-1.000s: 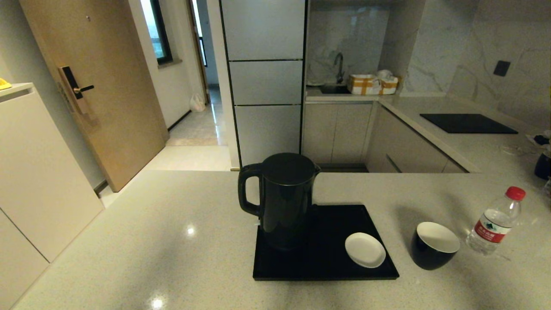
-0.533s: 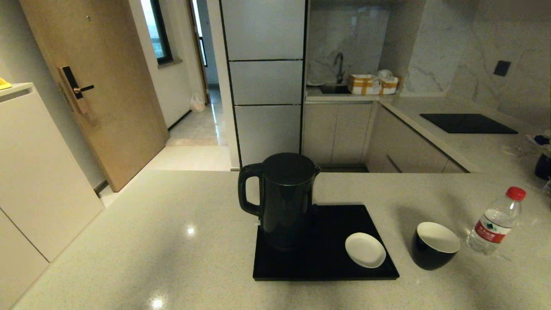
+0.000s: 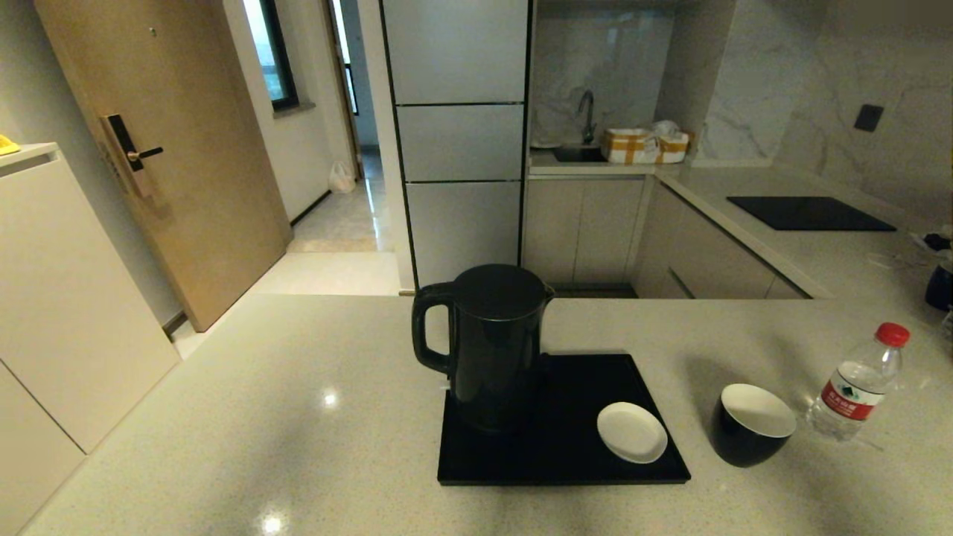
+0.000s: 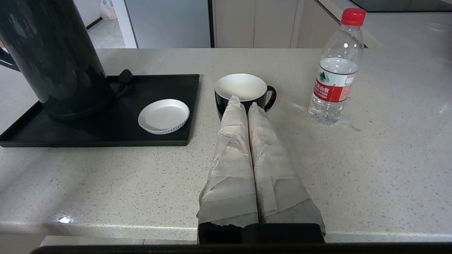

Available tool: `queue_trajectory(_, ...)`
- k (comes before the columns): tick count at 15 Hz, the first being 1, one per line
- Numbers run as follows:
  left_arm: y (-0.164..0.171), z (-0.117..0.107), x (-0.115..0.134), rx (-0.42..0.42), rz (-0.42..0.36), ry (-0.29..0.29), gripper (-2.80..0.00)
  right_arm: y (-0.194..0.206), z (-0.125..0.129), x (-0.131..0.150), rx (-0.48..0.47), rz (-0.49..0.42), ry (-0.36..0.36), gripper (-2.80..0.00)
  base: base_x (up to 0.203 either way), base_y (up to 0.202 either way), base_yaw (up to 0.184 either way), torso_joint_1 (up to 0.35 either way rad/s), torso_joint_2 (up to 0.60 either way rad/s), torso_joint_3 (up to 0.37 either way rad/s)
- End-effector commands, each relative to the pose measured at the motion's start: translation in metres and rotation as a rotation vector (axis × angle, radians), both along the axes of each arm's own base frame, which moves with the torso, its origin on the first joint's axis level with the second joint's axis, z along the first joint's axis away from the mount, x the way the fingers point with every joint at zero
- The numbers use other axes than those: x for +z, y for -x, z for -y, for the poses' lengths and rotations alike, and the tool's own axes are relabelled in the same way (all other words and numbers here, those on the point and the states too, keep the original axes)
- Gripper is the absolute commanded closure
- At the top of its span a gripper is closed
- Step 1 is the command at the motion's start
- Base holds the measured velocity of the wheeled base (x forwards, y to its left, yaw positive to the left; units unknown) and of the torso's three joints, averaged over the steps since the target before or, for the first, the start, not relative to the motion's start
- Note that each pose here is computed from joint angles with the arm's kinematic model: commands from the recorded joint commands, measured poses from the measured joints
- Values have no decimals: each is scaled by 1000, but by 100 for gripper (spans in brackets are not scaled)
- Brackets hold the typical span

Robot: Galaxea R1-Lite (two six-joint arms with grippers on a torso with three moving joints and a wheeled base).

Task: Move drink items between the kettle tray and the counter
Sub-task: Pick up the kettle

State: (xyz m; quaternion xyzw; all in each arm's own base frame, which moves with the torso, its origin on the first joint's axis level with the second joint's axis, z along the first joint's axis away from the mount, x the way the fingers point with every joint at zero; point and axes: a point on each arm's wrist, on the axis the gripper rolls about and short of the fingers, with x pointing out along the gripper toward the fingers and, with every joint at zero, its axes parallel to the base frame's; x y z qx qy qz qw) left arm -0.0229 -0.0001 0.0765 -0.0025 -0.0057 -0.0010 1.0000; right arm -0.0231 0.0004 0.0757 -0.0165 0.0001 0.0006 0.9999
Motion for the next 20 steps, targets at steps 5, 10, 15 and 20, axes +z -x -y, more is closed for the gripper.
queue_trajectory(5, 2, 0, 56, 21, -44, -12, 0, 0, 0, 0, 0, 0, 1, 0, 0, 0, 0, 0, 0, 0)
queue_trajectory(10, -66, 6, 110, -242, -519, -8, 0, 0, 0, 0, 0, -1, 1, 0, 0, 0, 0, 0, 0, 0)
queue_trajectory(15, -142, 21, 71, -559, -802, -23, 0, 0, 0, 0, 0, 0, 1, 0, 0, 0, 0, 0, 0, 0)
queue_trajectory(20, -219, 42, 25, -595, -823, -93, -280, 0, 0, 0, 0, 0, -1, 0, 0, 0, 0, 0, 0, 0)
